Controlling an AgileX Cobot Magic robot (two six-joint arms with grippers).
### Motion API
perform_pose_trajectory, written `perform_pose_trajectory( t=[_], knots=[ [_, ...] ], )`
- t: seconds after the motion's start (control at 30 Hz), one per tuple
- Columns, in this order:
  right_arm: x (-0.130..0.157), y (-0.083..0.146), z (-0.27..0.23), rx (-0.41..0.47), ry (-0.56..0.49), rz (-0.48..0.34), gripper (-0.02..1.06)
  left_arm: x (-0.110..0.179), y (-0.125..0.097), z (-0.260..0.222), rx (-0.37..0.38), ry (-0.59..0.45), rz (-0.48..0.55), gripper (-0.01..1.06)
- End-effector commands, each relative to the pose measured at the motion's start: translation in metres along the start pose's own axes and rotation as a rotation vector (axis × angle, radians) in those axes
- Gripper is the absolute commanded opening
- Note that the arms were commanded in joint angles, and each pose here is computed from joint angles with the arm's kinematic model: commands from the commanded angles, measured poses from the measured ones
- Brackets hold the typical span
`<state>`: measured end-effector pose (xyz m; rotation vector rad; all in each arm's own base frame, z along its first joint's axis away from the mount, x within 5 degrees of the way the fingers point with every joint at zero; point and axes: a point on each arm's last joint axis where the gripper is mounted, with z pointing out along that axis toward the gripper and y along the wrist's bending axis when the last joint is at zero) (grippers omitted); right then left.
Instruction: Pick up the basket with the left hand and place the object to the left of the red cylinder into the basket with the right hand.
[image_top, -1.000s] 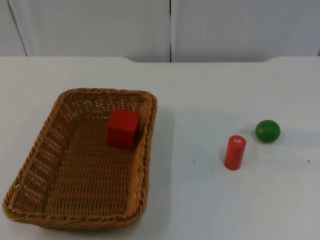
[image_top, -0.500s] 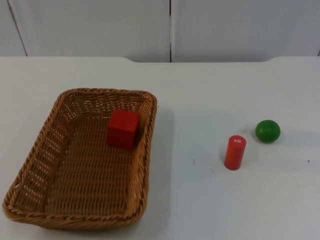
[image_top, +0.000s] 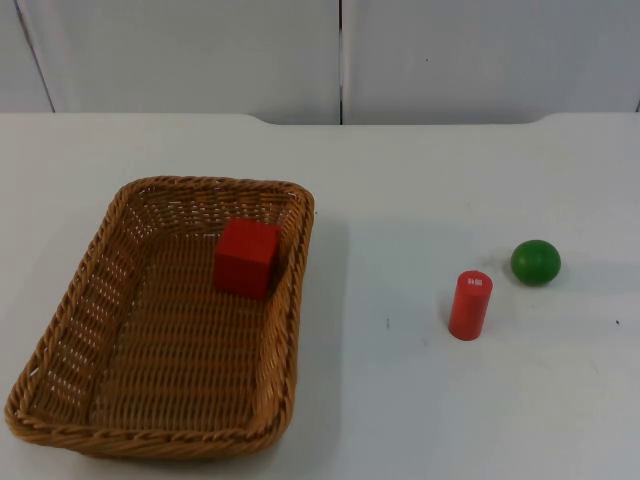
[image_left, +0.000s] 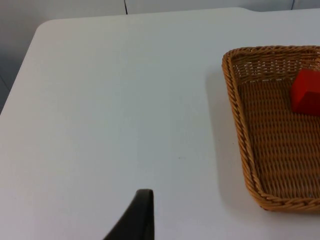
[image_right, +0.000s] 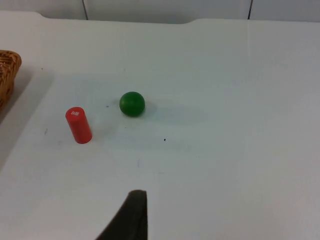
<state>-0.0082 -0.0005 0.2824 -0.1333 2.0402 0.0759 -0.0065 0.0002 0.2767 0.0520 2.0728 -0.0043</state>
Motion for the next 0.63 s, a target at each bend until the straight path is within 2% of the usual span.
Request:
perform_pose_trajectory(
  t=[0.0, 0.6],
  knots=[
    [0.0016, 0.0, 0.0018, 0.006, 0.002, 0.001, 1.05, -0.0012, 0.0009, -0.0014, -0.004, -0.016, 0.007, 1.05],
    [0.0016, 0.0, 0.0018, 0.006, 0.002, 0.001, 1.05, -0.0021, 0.0013, -0.0014, -0.008, -0.026, 0.009, 1.05]
  ],
)
